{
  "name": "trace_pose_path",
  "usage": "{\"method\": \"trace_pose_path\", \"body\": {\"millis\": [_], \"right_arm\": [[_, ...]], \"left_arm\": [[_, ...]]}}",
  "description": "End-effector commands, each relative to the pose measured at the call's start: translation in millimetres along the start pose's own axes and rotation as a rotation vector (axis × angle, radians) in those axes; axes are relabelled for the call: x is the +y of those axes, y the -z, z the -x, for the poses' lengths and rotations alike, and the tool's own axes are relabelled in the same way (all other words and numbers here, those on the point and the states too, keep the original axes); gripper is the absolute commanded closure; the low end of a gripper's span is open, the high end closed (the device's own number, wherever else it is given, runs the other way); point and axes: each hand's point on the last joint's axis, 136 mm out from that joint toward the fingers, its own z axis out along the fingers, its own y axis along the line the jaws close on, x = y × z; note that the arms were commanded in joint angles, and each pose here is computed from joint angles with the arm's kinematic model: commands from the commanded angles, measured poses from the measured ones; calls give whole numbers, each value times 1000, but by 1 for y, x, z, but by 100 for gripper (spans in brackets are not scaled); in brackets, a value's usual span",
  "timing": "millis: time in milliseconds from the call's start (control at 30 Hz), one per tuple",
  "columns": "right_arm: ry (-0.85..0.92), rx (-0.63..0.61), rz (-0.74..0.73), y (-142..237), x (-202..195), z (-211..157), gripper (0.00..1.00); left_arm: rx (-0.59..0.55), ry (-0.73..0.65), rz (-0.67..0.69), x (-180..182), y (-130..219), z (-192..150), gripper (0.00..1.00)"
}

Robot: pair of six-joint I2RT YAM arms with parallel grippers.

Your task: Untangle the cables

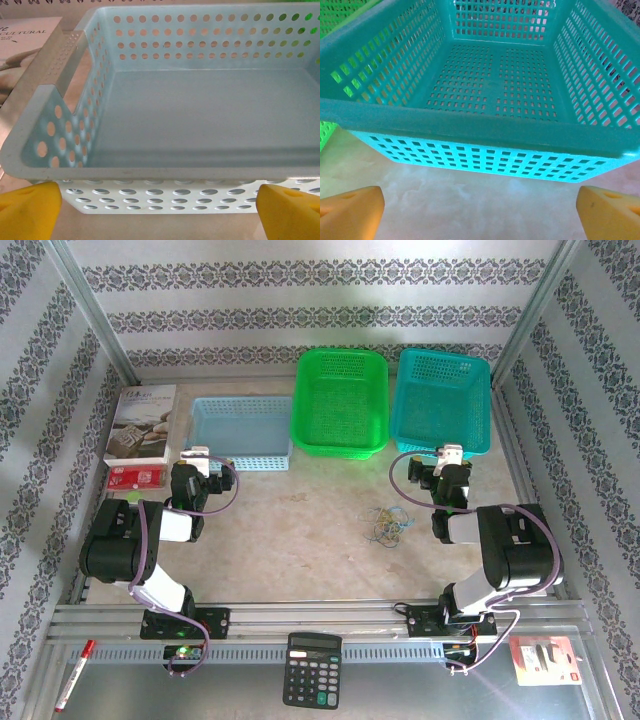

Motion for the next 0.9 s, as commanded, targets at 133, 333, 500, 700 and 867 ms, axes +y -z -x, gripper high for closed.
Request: {"method": "trace_pose_path", "body": {"millis": [133,333,500,700,867], "right_arm": [[-40,-118,-29,27,-7,53,2],[-311,-51,-126,49,-27,68,2],[-601,-137,12,82,-18,95,2],[-689,-12,337,116,37,95,11],[-699,367,358,134,73,26,22]], "left_arm": [[-43,34,114,23,18,26,0],[-83,133,191,38,41,65,0],[-80,331,96,23,66,106,0],[-9,473,-151,-26,97,133,0],[141,437,-324,-87,119,118,0]]}}
